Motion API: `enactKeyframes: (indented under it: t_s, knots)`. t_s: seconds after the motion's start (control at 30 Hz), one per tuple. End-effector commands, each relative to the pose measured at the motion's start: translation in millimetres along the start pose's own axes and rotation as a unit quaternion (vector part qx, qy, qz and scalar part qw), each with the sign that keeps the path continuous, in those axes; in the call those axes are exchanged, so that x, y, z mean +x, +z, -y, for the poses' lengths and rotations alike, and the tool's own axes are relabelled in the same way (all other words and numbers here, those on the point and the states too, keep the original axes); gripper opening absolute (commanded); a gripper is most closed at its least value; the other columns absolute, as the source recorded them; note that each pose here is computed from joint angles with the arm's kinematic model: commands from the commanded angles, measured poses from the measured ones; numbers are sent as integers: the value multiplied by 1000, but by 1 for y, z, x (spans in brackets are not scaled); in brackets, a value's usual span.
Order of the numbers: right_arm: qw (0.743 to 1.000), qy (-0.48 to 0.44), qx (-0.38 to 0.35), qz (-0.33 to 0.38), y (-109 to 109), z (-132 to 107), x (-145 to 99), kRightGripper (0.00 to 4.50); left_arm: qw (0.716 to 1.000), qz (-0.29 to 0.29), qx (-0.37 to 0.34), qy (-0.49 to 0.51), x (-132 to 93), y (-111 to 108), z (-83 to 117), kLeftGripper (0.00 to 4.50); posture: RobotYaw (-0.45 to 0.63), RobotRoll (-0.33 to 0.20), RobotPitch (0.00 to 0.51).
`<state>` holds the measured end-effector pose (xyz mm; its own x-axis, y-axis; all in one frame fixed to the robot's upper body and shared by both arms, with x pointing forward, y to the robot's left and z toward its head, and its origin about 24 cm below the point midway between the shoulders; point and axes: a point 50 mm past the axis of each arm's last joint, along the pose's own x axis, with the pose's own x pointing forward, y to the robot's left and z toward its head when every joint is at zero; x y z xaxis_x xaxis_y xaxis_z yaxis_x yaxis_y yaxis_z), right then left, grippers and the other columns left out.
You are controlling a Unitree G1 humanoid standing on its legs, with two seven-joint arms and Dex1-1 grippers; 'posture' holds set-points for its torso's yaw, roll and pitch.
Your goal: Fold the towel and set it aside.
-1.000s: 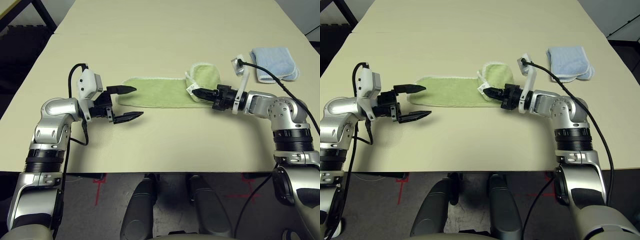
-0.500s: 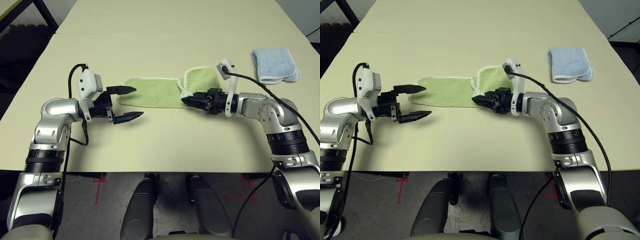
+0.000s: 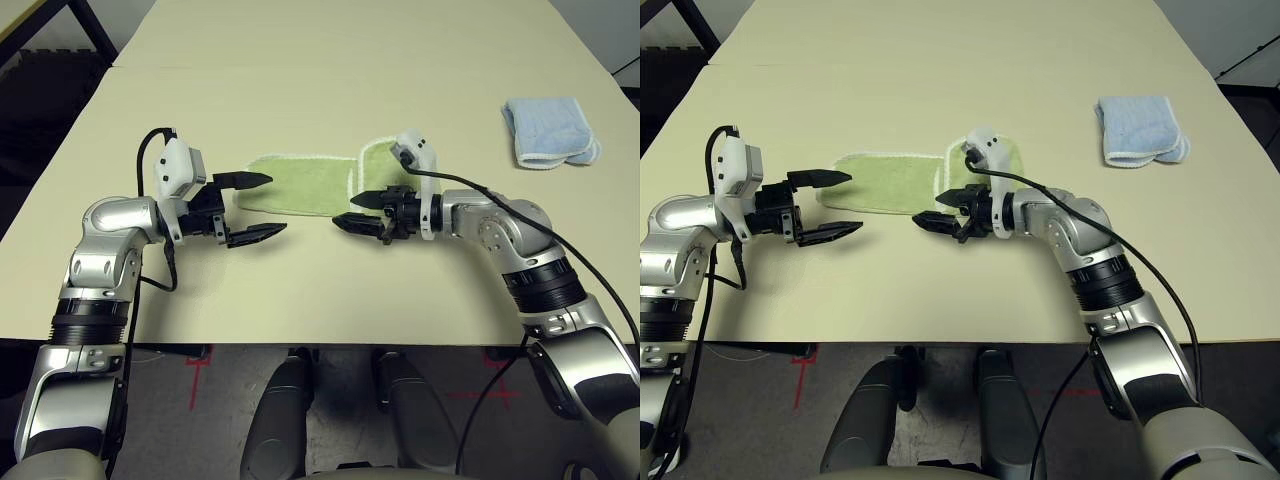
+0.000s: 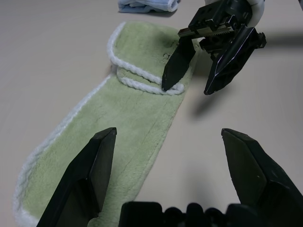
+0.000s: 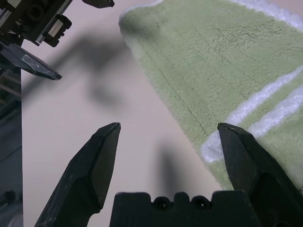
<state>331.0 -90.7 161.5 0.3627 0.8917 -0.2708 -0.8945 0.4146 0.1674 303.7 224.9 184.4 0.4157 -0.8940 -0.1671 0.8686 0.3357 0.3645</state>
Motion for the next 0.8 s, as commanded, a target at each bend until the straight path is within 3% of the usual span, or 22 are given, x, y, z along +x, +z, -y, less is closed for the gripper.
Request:
enactKeyframes:
  t_s: [0.03,0.13,0.3,0.4,0.47,0.57,0.8]
  knots:
    - [1000,-7,-16,10,4,4,0,4461,1000,-6,2,-5,0,-1,2,4500,-53,0,188]
    - [998,-2,-28,58,16,10,-9,4461,1000,-6,2,-4,1,-1,2,4500,-53,0,188]
    - [982,51,-88,160,38,21,-45,4461,1000,3,-3,3,2,-2,1,4500,-70,0,189]
    - [972,44,-171,152,33,38,-69,4461,1000,4,-13,12,0,-6,1,4500,-70,0,189]
    - [970,43,-189,148,29,45,-78,4461,1000,1,-16,12,-2,-7,2,4500,-66,0,189]
    - [961,32,-260,92,12,61,-99,4461,1000,-2,-22,21,-5,-10,3,4500,-59,0,185]
    - [955,30,-290,53,-4,74,-130,4461,996,-20,-31,87,-14,-19,-2,4500,-38,0,179]
